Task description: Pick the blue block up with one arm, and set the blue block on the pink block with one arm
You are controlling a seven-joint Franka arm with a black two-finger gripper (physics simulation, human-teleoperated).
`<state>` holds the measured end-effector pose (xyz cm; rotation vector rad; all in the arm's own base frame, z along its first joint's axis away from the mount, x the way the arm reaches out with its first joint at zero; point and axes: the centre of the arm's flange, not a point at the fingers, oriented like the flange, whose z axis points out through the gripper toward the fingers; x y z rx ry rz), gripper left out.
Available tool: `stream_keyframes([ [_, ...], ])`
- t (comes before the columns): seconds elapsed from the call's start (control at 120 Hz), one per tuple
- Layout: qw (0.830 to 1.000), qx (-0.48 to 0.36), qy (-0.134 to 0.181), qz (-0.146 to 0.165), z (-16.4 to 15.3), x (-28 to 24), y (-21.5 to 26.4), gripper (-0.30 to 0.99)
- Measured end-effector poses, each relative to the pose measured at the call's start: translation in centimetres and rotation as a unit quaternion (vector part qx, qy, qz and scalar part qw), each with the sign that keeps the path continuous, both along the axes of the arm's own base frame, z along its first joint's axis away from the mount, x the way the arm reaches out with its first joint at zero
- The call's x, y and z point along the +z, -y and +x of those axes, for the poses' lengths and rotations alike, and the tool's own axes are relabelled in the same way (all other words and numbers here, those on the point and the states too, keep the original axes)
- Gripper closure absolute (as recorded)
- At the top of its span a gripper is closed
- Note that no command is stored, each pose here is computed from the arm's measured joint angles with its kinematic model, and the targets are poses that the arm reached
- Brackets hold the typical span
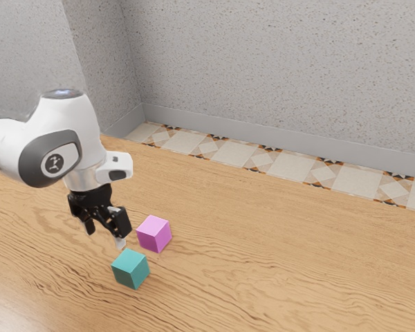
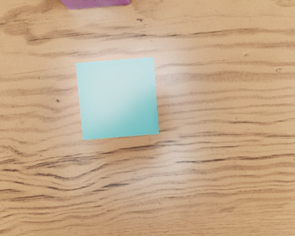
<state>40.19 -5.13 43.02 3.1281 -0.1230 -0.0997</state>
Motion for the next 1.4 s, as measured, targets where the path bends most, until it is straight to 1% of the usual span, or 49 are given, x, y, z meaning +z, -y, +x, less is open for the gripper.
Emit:
stream_keyframes([
  [0.075, 0.999, 0.028, 0.013, -0.03, 0.5, -2.8, 0.8, 0.0],
  [0.158, 0.995, 0.073, 0.043, -0.045, 1.0, -4.2, -0.6, 0.0],
  [0.242, 0.99, 0.11, 0.073, -0.043, 0.9, -5.5, -2.4, 0.0],
  [0.35, 0.986, 0.124, 0.103, -0.039, 0.6, -6.9, -3.0, 0.0],
  [0.425, 0.984, 0.127, 0.116, -0.04, 0.9, -7.6, -3.1, 0.0],
  [0.508, 0.984, 0.128, 0.119, -0.04, 1.0, -8.7, -3.2, 0.0],
  [0.575, 0.985, 0.123, 0.115, -0.04, 1.0, -9.2, -3.2, 0.0],
  [0.892, 0.995, 0.087, 0.04, -0.042, 0.2, -11.5, -2.4, 0.0],
  [1.0, 0.996, 0.075, 0.019, -0.036, 0.2, -12.3, -2.8, 0.0],
  [1.142, 0.998, 0.058, 0.009, -0.03, 0.5, -12.7, -3.0, 0.0],
  [1.275, 0.998, 0.05, -0.003, -0.031, 0.8, -13.7, -2.9, 0.0],
  [1.4, 0.998, 0.046, -0.003, -0.034, 1.6, -14.1, -2.8, 0.0],
])
